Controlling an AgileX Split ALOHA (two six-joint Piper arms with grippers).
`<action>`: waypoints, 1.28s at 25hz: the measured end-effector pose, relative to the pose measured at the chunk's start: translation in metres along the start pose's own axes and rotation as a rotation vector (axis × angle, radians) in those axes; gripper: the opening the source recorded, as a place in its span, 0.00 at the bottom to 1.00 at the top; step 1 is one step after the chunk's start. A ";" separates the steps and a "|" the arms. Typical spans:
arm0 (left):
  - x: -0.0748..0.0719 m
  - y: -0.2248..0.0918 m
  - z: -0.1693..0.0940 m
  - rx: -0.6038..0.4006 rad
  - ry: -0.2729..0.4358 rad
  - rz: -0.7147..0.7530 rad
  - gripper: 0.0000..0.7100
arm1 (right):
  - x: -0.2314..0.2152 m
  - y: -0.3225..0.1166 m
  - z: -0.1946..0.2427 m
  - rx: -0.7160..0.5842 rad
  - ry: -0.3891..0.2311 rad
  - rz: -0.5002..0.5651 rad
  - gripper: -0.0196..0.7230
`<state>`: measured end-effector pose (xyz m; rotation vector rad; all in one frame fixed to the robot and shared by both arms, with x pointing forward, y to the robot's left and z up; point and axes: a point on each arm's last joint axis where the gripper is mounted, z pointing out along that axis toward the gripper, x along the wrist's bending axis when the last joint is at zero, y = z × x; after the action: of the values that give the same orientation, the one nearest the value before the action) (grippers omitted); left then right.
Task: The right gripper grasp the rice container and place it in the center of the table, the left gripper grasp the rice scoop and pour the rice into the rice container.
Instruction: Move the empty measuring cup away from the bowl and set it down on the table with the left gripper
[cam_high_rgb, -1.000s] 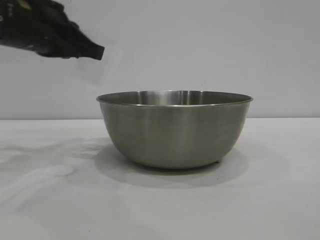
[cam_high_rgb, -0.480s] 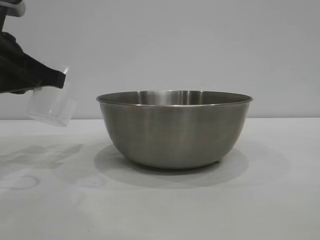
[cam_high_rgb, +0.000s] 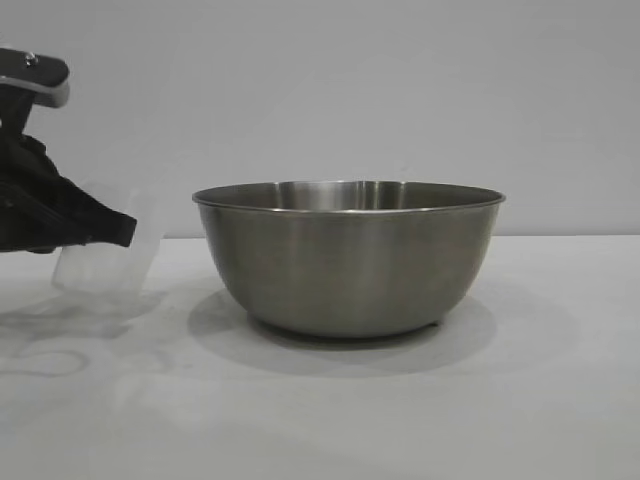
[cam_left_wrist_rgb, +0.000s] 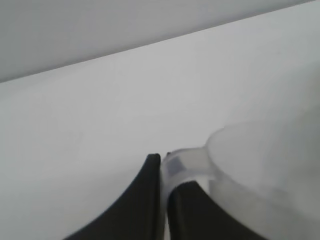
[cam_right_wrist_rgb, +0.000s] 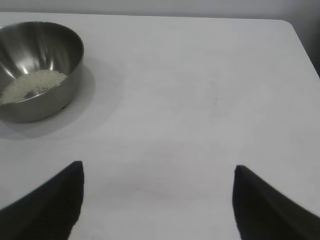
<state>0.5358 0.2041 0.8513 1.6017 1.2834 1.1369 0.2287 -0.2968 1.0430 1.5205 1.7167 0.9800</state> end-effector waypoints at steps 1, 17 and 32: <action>0.000 -0.001 0.000 0.004 0.002 0.001 0.00 | 0.000 0.000 0.000 0.000 0.000 0.000 0.80; 0.008 -0.018 -0.013 0.081 0.044 0.006 0.53 | 0.000 0.000 0.000 0.000 0.000 0.000 0.80; 0.032 0.003 -0.082 0.044 -0.001 0.015 0.56 | 0.000 0.000 0.000 0.000 0.000 0.000 0.80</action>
<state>0.4609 0.2377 0.8840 1.6466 1.3063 1.1237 0.2287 -0.2968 1.0430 1.5205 1.7167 0.9800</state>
